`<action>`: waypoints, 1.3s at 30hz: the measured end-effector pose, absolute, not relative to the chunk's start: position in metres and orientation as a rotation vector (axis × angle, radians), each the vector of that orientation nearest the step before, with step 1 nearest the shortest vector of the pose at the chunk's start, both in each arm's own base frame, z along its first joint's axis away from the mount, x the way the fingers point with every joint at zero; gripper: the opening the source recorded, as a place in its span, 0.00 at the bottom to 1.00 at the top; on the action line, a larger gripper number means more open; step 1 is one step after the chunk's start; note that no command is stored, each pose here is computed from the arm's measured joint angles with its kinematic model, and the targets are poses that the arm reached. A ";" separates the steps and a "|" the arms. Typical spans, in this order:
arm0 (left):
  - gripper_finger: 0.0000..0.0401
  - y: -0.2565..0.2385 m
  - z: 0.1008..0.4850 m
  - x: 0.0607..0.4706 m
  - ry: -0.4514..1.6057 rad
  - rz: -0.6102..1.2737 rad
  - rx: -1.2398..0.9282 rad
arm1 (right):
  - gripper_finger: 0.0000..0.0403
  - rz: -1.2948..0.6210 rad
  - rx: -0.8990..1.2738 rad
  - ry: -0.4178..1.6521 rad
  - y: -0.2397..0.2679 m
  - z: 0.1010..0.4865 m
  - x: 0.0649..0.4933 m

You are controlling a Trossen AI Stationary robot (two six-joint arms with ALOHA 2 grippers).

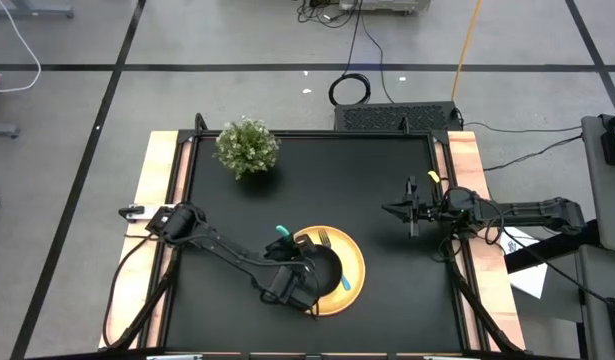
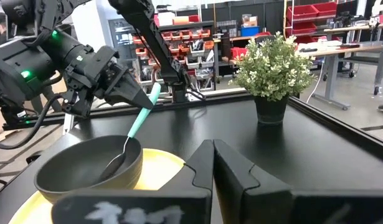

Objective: Set table place
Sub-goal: Put the blue spoon in the black bowl on the yellow plate

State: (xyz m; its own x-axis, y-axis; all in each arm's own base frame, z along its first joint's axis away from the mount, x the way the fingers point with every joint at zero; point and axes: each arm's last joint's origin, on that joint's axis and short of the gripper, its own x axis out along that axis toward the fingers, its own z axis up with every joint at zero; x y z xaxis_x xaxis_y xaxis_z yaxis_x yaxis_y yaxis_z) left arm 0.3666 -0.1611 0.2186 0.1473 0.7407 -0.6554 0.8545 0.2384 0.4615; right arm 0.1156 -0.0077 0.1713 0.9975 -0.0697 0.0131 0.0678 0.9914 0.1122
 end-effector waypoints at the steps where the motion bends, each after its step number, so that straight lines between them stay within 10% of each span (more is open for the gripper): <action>1: 0.17 -0.161 0.219 0.367 1.612 -0.160 1.524 | 0.00 -0.069 0.112 -0.017 -0.008 0.171 0.116; 39: 0.17 -0.175 0.197 0.381 1.512 -0.158 1.729 | 0.00 -0.069 0.119 -0.012 -0.008 0.171 0.116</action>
State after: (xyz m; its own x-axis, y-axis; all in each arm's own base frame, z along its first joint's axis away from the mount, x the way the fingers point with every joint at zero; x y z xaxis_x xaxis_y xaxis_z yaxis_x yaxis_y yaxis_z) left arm 0.3809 -0.1747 0.1965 0.2725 0.7715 -0.5749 0.8738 0.0516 0.4835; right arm 0.1157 -0.0077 0.1707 0.9976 -0.0694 0.0074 0.0680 0.9906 0.1191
